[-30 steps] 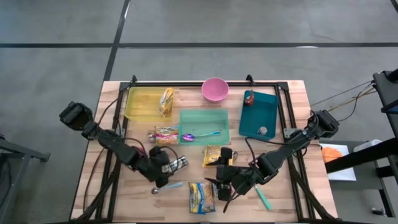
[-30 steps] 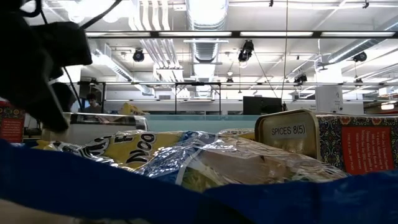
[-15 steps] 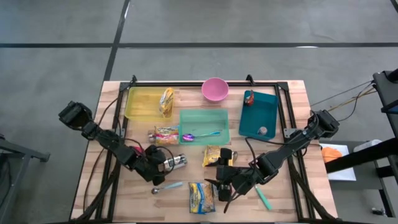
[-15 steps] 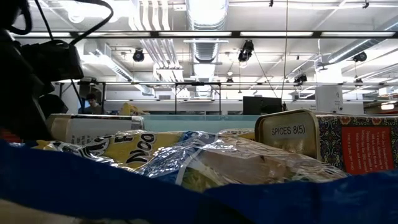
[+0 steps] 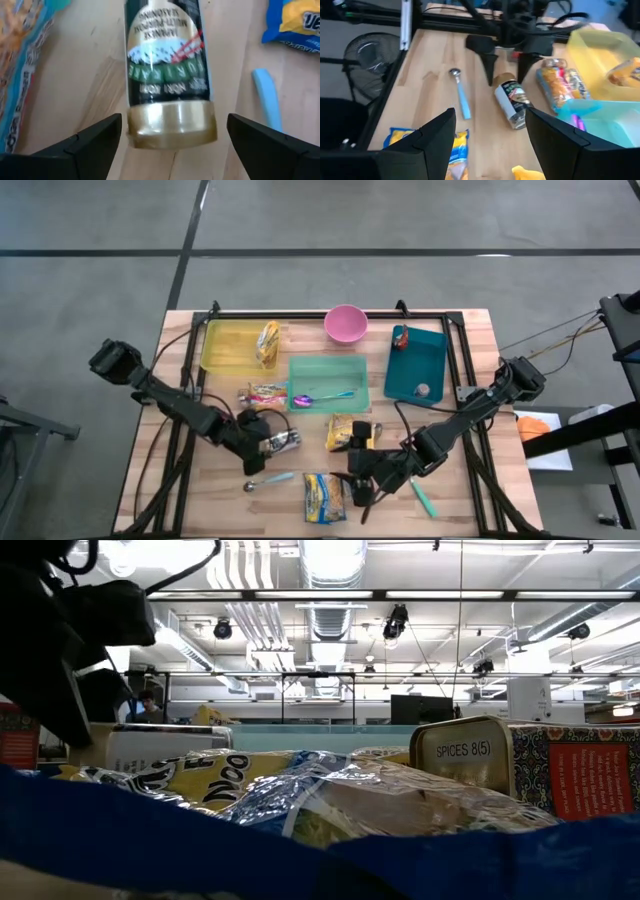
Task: Pick & Place Food Item
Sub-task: Put the gold seasoning bottle into the blue bin
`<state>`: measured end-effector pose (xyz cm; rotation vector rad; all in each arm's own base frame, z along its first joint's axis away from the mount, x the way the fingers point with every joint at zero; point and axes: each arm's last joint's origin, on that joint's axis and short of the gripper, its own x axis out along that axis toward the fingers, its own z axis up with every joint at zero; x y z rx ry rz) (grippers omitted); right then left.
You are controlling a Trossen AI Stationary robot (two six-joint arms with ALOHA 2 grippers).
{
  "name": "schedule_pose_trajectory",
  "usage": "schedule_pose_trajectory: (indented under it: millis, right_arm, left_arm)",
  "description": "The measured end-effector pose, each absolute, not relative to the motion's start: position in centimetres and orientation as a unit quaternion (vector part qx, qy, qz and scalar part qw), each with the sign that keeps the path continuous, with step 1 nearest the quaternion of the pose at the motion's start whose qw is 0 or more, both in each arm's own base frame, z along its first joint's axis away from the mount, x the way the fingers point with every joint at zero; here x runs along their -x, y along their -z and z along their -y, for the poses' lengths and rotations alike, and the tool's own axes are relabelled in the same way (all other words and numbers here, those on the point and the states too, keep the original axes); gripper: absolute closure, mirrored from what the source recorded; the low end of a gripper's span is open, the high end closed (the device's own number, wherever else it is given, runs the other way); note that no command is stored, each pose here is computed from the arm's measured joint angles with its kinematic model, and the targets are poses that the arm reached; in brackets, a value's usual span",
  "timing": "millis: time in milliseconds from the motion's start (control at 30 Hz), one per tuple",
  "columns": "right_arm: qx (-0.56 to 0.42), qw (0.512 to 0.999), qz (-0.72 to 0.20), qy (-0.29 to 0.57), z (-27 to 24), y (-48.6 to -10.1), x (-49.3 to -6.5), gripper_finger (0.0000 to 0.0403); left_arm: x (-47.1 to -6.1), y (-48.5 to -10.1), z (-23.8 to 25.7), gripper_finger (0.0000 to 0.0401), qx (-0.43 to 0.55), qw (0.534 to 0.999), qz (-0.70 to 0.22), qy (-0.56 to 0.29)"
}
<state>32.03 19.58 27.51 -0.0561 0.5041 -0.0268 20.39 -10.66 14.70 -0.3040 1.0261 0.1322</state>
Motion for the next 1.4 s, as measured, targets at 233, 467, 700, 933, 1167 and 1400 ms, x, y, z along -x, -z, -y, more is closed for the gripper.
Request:
schedule_pose_trajectory:
  millis: [233,467,700,933,1167,1400]
  right_arm:
    - [0.051,0.966,-0.254,-0.008,-19.7,-27.4,-32.0,0.0165]
    - [0.057,0.965,-0.254,-0.01,-19.7,-27.4,-32.0,0.0165]
    - [0.057,0.965,-0.254,-0.009,-19.7,-27.4,-32.1,0.0165]
    - [0.057,0.965,-0.255,-0.009,-19.7,-27.4,-32.0,0.0165]
    - [0.06,0.963,-0.261,-0.01,-19.8,-26.9,-32.2,0.0165]
    - [0.062,0.961,-0.271,-0.017,-19.9,-26.2,-32.5,0.0165]
  left_arm:
    - [-20.9,-14.6,9.3,0.0034,0.157,0.845,-0.508,-0.063]
    - [-21.0,-14.5,9.1,0.0034,0.14,0.842,-0.52,-0.034]
    - [-21.2,-14.6,8.7,0.0034,0.127,0.841,-0.526,-0.012]
    - [-21.4,-14.5,8.3,0.0034,0.139,0.835,-0.532,-0.002]
    - [-21.5,-14.5,8.0,0.0034,0.149,0.831,-0.535,0.001]
    - [-22.4,-15.6,7.5,0.0034,0.152,0.826,-0.542,0.001]
